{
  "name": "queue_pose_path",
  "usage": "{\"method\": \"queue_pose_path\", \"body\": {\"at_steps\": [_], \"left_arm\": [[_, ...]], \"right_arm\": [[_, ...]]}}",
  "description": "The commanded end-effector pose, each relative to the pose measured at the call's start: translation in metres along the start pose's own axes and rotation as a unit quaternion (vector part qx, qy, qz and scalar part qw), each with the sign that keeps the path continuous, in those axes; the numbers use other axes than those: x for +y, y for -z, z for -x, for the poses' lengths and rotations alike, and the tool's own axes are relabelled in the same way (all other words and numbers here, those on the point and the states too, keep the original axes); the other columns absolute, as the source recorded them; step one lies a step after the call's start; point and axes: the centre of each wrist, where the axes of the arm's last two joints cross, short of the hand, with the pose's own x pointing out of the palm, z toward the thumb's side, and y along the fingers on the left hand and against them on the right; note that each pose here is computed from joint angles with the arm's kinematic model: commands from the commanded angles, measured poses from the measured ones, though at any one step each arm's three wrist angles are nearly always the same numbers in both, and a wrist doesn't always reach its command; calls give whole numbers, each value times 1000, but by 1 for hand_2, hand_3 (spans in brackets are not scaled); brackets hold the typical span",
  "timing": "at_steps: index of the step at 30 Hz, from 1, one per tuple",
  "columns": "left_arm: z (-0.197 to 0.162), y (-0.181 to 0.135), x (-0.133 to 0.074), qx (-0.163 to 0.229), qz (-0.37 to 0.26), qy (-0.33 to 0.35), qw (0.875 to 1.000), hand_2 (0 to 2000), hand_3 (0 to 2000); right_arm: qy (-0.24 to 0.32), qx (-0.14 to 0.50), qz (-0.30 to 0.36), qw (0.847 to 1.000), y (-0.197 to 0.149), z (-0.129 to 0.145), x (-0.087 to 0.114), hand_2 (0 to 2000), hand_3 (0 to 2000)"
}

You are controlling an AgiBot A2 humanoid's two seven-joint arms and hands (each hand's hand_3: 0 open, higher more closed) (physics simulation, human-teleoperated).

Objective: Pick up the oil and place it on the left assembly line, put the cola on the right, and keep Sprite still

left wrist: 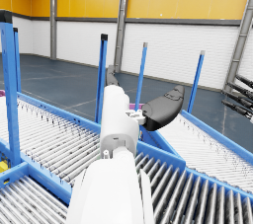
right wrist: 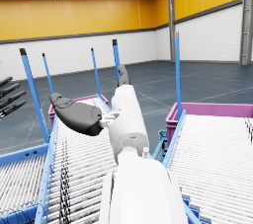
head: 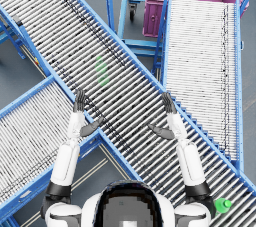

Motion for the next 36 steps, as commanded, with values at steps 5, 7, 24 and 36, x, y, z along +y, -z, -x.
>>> {"method": "queue_pose_path", "body": {"at_steps": [5,7,24,36], "left_arm": [[0,0,0,0,0,0,1000,0,0],[0,0,0,0,0,0,1000,0,0],[0,0,0,0,0,0,1000,0,0],[0,0,0,0,0,0,1000,0,0]], "right_arm": [[0,0,0,1000,0,0,0,0,0],[0,0,0,1000,0,0,0,0,0],[0,0,0,1000,0,0,0,0,0],[0,0,0,1000,0,0,0,0,0]]}}
